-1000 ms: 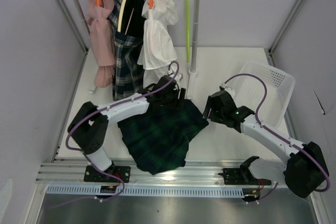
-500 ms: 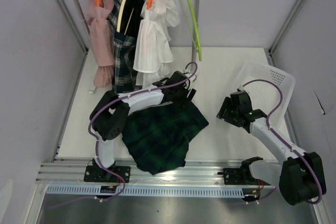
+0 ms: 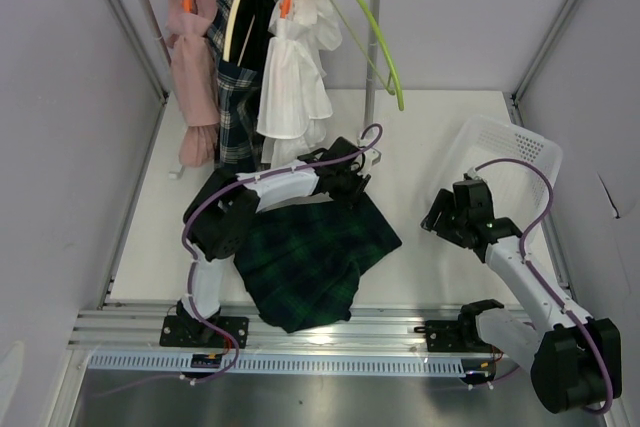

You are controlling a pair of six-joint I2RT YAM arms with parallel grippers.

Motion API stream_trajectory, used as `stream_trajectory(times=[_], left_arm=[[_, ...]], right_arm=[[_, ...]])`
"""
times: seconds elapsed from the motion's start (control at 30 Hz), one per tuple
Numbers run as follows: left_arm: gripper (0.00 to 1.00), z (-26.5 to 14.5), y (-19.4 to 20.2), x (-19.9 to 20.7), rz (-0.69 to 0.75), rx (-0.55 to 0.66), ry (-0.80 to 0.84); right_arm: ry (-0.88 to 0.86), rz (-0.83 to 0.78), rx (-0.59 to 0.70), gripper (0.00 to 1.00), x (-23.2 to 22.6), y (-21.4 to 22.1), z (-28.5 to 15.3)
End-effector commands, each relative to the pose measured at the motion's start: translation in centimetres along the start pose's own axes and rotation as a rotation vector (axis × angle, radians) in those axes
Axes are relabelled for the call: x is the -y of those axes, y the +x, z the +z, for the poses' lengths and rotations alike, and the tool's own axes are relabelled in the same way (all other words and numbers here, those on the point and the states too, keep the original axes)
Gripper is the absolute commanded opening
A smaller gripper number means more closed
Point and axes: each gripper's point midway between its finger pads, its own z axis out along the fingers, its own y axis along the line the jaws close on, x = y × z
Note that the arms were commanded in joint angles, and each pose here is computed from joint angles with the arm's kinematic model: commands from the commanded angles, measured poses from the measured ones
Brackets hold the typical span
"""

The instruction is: Place the skirt on the hanger

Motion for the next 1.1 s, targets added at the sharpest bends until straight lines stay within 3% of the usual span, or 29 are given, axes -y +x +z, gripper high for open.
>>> stream_trajectory(times=[0.0, 0.1, 0.13, 0.33, 0.53, 0.77, 0.8, 0.9, 0.93, 1.07], left_arm=[[0.28, -0.2, -0.7, 0.8, 0.021, 0.008, 0.047], [0.03, -1.3, -1.4, 1.0, 0.017, 0.032, 0.044], [0.0, -1.7, -1.7, 1.2, 0.013, 0.042, 0.047], [0.0, -6.7, -4.0, 2.8, -0.016, 0.154, 0.072], [0.0, -11.7, -3.5, 4.0, -0.063, 0.262, 0.066], [0.0, -15.3, 2.8, 4.9, -0.158, 0.243, 0.018], [0.0, -14.4, 6.1, 5.2, -0.187, 0.184, 0.017], [0.0, -16.2, 7.7, 7.0, -0.239, 0.222, 0.058], [0.0, -15.3, 10.8, 6.9, -0.257, 0.171, 0.054], [0.0, -15.1, 15.6, 8.4, -0.323, 0.115, 0.091]], right_arm=[[-0.042, -0.008, 0.004, 0.67, -0.7, -0.2, -0.5], [-0.059, -0.012, 0.005, 0.66, -1.3, -0.3, -0.8], [-0.063, -0.012, 0.008, 0.66, -1.5, -0.4, -0.9], [-0.088, -0.033, 0.024, 0.66, -2.8, -0.8, -1.5], [-0.11, -0.05, 0.011, 0.67, -3.9, -0.5, -1.2], [-0.167, -0.115, -0.014, 0.73, -6.7, -0.3, -0.5], [-0.163, -0.125, -0.016, 0.74, -7.0, -0.3, -0.4], [-0.171, -0.148, -0.021, 0.76, -8.2, -0.3, 0.0], [-0.174, -0.151, -0.019, 0.76, -8.5, -0.5, 0.1], [-0.209, -0.182, -0.026, 0.77, -10.5, -0.4, 0.7]])
